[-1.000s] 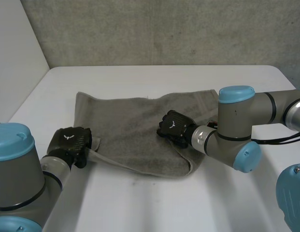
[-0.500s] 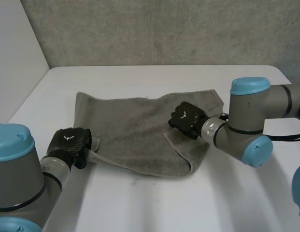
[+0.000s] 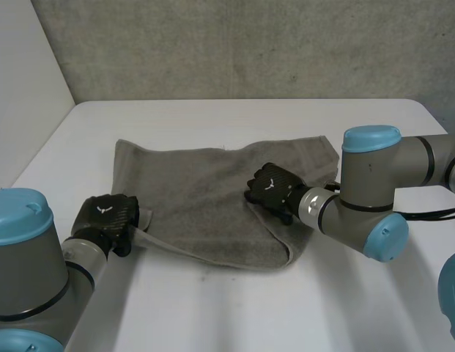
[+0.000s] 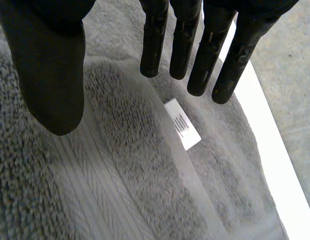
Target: Fold the towel.
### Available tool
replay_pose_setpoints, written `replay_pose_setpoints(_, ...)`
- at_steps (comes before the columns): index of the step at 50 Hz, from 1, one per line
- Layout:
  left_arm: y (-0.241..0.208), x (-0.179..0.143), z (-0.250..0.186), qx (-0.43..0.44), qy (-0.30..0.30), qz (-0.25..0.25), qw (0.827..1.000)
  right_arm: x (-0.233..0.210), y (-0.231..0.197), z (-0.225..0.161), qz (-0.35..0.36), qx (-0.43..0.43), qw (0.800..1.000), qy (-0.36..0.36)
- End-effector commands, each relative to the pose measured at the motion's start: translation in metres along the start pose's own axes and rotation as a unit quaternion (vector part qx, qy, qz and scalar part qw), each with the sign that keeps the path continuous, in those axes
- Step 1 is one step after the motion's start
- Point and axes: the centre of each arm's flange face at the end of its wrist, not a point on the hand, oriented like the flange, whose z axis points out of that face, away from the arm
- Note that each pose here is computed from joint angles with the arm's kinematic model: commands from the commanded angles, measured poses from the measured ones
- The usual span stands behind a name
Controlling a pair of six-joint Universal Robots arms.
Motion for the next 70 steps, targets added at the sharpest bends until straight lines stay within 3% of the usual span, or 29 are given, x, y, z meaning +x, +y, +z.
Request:
replay_pose_setpoints(1, 0.001, 0.000, 0.000, -0.001, 0.000, 0.000, 1.000, -0.003, -0.003, 0.001, -0.002, 0.013, 1.000, -0.011)
replay_pose_setpoints(23, 0.002, 0.001, 0.000, -0.003, 0.001, 0.001, 1.000, -0.008, 0.005, 0.013, -0.011, 0.001, 1.000, -0.022)
replay_pose_setpoints(70, 0.001, 0.001, 0.000, -0.002, 0.001, 0.001, 1.000, -0.003, 0.007, -0.004, 0.002, -0.019, 1.000, -0.013)
